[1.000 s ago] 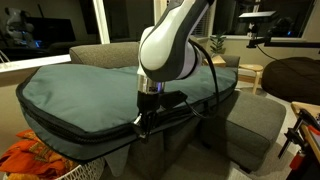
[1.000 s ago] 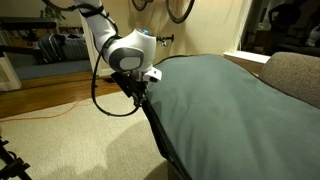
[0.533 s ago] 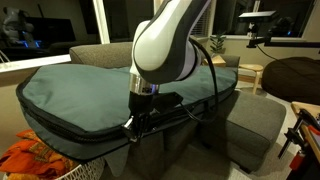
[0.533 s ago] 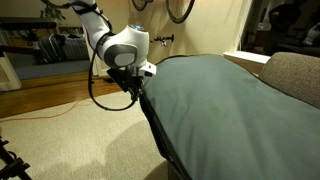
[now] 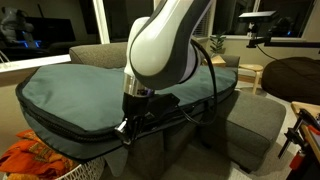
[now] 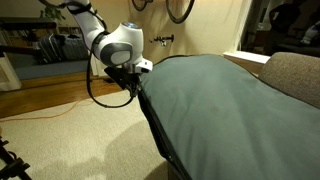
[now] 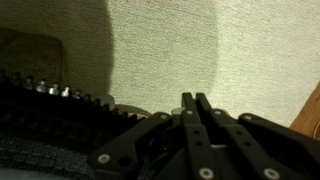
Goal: Open the zip
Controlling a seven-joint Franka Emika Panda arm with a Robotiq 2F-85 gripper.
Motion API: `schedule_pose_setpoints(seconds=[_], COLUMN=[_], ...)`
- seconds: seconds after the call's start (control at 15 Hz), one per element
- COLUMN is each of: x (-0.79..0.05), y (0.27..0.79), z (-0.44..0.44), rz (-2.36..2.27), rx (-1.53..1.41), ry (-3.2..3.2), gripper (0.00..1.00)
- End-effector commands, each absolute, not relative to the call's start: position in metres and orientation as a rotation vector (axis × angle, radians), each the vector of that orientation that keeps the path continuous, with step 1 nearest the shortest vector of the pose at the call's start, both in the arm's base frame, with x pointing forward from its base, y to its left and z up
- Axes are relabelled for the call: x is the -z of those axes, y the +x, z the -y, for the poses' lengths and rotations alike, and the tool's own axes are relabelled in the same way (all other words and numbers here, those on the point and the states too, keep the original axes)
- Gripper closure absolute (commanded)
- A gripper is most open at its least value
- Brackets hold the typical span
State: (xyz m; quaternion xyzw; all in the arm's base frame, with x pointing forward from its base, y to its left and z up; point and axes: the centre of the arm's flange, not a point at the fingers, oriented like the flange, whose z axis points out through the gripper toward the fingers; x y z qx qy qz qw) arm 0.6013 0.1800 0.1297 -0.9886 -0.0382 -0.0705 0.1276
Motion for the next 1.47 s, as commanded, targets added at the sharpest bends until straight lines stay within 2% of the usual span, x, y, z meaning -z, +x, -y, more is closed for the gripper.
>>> schedule_pose_setpoints(seconds=[0.0, 0.6, 0.67, 0.73, 0.8, 1.4], x=[-0.157, -0.158, -0.156, -0.155, -0.155, -0.154], y=[0.579, 0.578, 0.579, 0.580, 0.578, 0.573], z=[-0.211, -0.234, -0.234, -0.234, -0.239, -0.254], rz=[0.154, 0.231, 0.229, 0.229, 0.239, 0.267], rx=[0.236, 0.253, 0.254, 0.253, 0.251, 0.251], ry=[-2.890, -2.948, -2.953, -2.959, -2.959, -2.964], gripper=[0.95, 0.94, 0.69, 0.68, 0.62, 0.04])
